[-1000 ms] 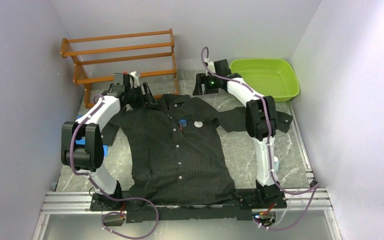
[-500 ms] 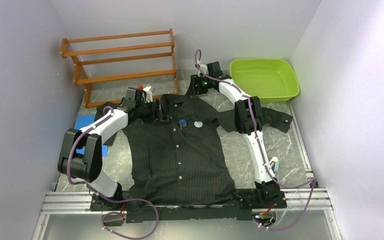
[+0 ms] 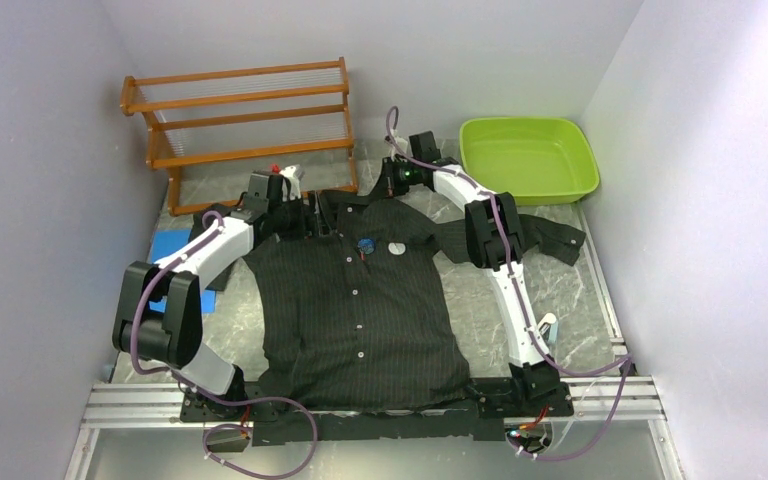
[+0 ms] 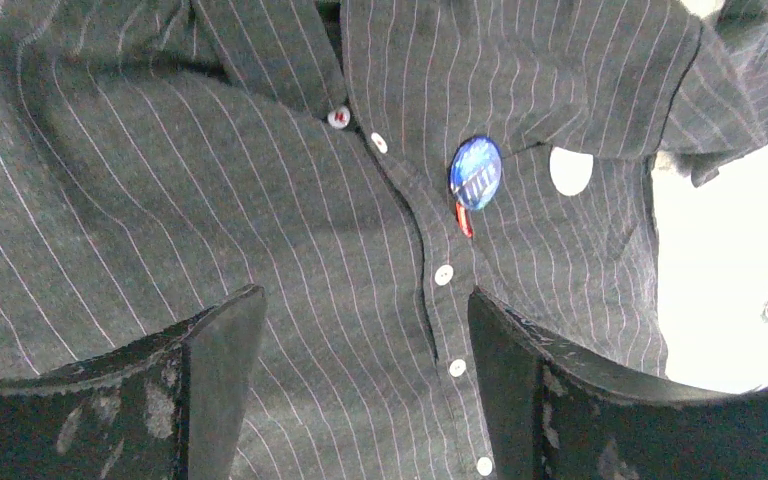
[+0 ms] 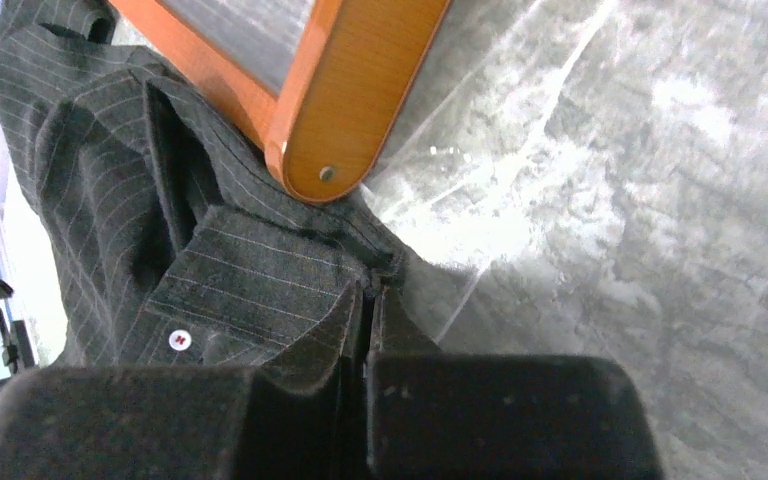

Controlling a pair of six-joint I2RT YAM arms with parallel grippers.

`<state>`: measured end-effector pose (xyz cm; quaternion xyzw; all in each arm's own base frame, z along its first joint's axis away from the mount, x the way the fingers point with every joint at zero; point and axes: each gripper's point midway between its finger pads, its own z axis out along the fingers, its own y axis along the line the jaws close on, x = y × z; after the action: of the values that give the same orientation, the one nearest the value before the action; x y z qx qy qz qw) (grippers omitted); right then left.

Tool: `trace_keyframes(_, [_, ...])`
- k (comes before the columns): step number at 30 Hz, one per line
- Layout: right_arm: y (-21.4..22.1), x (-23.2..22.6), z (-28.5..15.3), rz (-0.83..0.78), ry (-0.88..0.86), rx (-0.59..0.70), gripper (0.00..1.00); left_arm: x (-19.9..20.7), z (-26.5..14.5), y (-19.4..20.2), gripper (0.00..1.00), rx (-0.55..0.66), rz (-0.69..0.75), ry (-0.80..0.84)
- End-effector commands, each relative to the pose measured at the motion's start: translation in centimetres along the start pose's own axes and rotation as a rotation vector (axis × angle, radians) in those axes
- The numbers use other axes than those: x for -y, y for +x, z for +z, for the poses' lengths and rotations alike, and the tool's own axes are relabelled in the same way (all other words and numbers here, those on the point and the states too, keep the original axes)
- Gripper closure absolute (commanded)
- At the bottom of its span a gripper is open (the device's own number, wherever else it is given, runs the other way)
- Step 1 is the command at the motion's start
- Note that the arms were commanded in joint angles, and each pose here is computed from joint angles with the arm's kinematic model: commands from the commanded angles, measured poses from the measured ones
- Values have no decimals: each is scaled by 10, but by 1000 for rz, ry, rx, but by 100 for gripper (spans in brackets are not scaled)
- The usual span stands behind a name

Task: Pin the brooch onto the clothing
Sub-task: Flatten out the clothes at the center of the board.

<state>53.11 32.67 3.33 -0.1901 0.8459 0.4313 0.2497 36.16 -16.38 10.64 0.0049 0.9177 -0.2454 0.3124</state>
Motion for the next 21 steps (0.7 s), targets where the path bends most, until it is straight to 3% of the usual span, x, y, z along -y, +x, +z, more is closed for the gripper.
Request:
trace_keyframes(1, [-39, -39, -23, -115, -38, 107, 100, 6, -1, -30, 21, 70, 19, -9])
trace_keyframes(11, [-84, -126, -74, -422, -167, 322, 100, -4, 8, -22, 21, 39, 4, -44])
trace_keyframes(15, [-97, -124, -75, -440, -145, 372, 100, -7, 7, -18, 21, 33, 2, -57])
trace_keyframes(21, [-118, -88, -46, -370, -64, 377, 100, -11, 3, -14, 21, 26, 8, -76])
